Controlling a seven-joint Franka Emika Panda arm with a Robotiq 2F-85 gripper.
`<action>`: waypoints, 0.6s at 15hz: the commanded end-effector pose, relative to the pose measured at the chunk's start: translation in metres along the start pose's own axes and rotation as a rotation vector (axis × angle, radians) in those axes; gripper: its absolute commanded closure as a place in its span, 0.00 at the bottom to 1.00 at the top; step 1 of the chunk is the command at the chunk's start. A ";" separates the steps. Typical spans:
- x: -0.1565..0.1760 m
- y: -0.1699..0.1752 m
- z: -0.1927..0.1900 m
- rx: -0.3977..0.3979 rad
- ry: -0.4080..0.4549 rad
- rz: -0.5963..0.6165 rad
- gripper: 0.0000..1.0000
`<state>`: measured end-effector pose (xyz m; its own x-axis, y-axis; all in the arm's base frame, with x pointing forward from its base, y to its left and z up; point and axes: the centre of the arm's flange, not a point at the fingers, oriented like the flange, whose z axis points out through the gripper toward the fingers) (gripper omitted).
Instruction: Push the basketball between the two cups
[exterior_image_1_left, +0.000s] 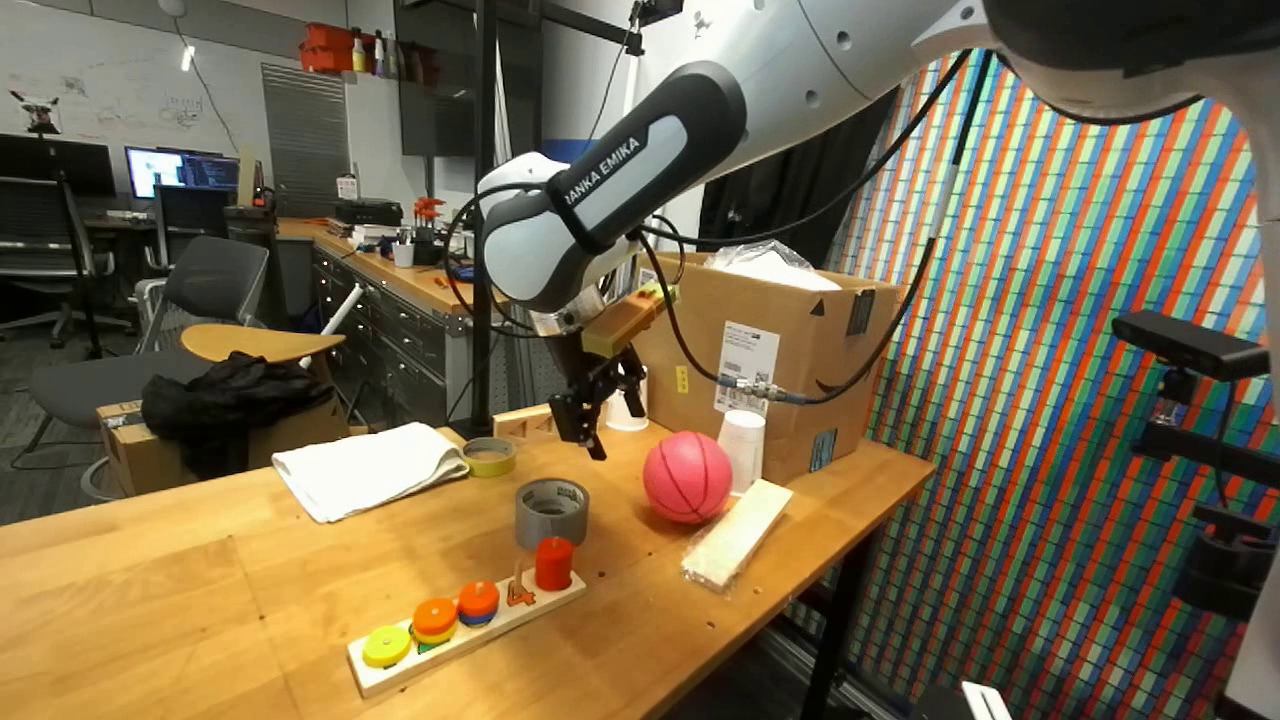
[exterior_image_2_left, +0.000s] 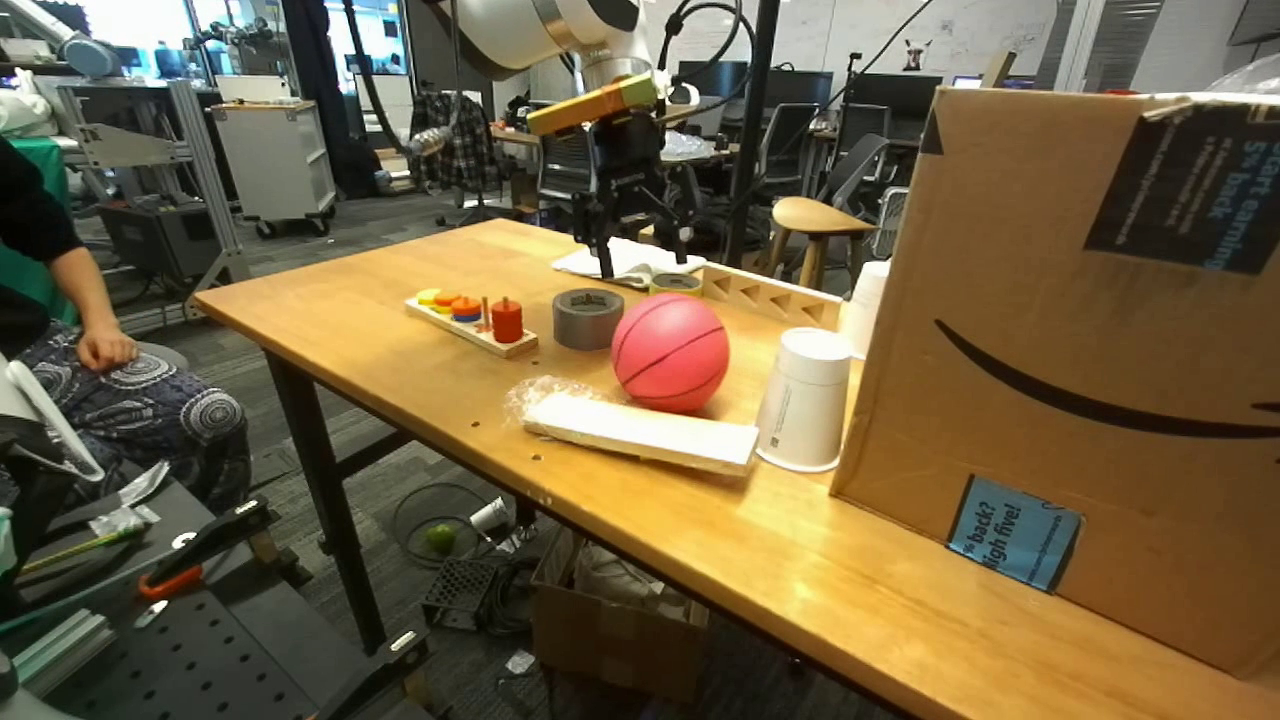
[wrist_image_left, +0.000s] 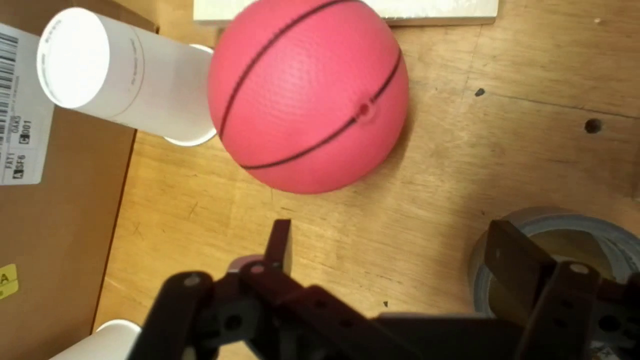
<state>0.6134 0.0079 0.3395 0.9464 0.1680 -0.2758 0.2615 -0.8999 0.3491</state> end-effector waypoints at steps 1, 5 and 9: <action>-0.038 -0.011 -0.018 -0.004 -0.001 0.026 0.00; -0.058 -0.019 -0.022 -0.006 -0.012 0.043 0.00; -0.080 -0.020 -0.016 -0.006 -0.046 0.074 0.00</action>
<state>0.5645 0.0211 0.3587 0.9503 0.1163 -0.2889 0.2218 -0.9039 0.3658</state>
